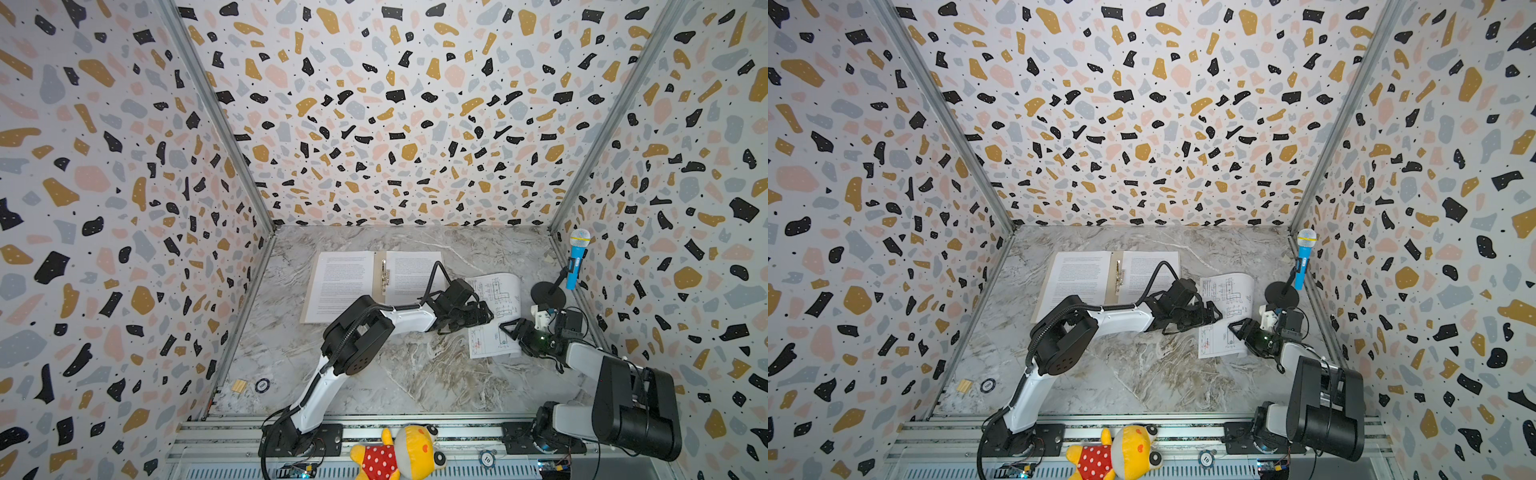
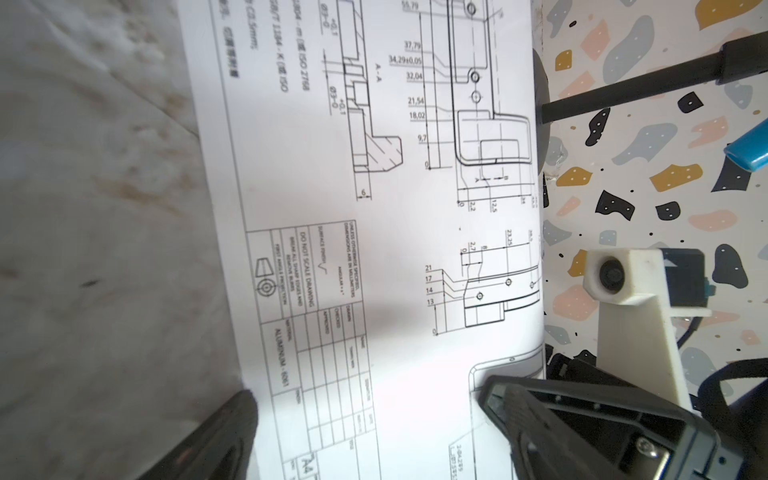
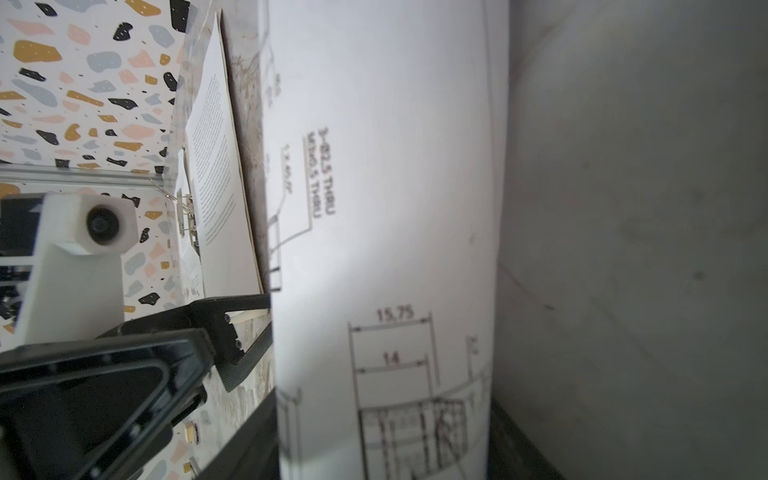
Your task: Put the files into the folder
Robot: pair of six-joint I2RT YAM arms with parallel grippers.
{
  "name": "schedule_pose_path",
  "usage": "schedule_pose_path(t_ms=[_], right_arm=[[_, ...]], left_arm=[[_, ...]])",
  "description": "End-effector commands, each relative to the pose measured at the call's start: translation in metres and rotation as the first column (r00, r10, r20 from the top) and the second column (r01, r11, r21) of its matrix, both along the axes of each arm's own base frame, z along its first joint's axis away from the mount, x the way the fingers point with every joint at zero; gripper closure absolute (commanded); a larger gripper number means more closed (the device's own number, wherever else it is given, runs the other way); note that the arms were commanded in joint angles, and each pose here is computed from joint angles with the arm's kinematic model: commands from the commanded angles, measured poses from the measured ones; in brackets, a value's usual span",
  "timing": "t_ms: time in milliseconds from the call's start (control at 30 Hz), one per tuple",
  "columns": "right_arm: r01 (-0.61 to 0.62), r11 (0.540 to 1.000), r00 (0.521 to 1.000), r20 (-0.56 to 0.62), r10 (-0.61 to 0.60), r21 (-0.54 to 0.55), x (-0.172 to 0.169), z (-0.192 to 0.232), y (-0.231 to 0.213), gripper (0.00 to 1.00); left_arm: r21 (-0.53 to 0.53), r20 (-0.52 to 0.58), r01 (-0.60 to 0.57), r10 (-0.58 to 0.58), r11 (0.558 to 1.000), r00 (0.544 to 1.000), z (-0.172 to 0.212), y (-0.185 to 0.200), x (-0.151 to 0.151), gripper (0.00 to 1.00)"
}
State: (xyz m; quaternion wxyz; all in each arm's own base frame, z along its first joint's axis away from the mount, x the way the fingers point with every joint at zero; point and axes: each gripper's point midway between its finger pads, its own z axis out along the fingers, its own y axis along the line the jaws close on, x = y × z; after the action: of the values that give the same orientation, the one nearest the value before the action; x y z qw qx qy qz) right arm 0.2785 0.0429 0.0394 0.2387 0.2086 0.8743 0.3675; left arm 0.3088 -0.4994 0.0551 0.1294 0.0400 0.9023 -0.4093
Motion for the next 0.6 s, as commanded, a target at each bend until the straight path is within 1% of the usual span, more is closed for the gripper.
schedule_pose_path(t_ms=[0, 167, 267, 433, 567], right_arm=[[0.016, 0.999, 0.994, -0.111, -0.013, 0.029, -0.02, -0.018, 0.003, 0.36], [0.016, 0.999, 0.995, -0.104, -0.012, 0.038, -0.02, -0.014, 0.003, 0.39], [0.026, 0.999, 0.995, -0.1, -0.021, 0.047, -0.019, -0.012, 0.003, 0.43], [0.051, 0.995, 0.994, -0.097, -0.042, 0.086, -0.018, -0.007, 0.005, 0.48], [0.067, 0.991, 0.993, -0.101, -0.055, 0.115, -0.018, -0.005, 0.007, 0.48]], left_arm=[[0.003, 0.012, 0.002, -0.002, 1.0, 1.0, 0.002, 0.0, 0.007, 0.06], [0.005, 0.024, 0.001, -0.001, 1.0, 1.0, 0.008, 0.002, 0.008, 0.06], [-0.005, 0.025, 0.003, -0.003, 1.0, 1.0, 0.016, 0.003, 0.006, 0.06], [-0.034, 0.025, -0.017, 0.018, 0.999, 1.0, 0.034, 0.011, -0.001, 0.06], [-0.072, -0.003, -0.028, 0.028, 0.997, 1.0, 0.045, 0.016, -0.018, 0.05]])
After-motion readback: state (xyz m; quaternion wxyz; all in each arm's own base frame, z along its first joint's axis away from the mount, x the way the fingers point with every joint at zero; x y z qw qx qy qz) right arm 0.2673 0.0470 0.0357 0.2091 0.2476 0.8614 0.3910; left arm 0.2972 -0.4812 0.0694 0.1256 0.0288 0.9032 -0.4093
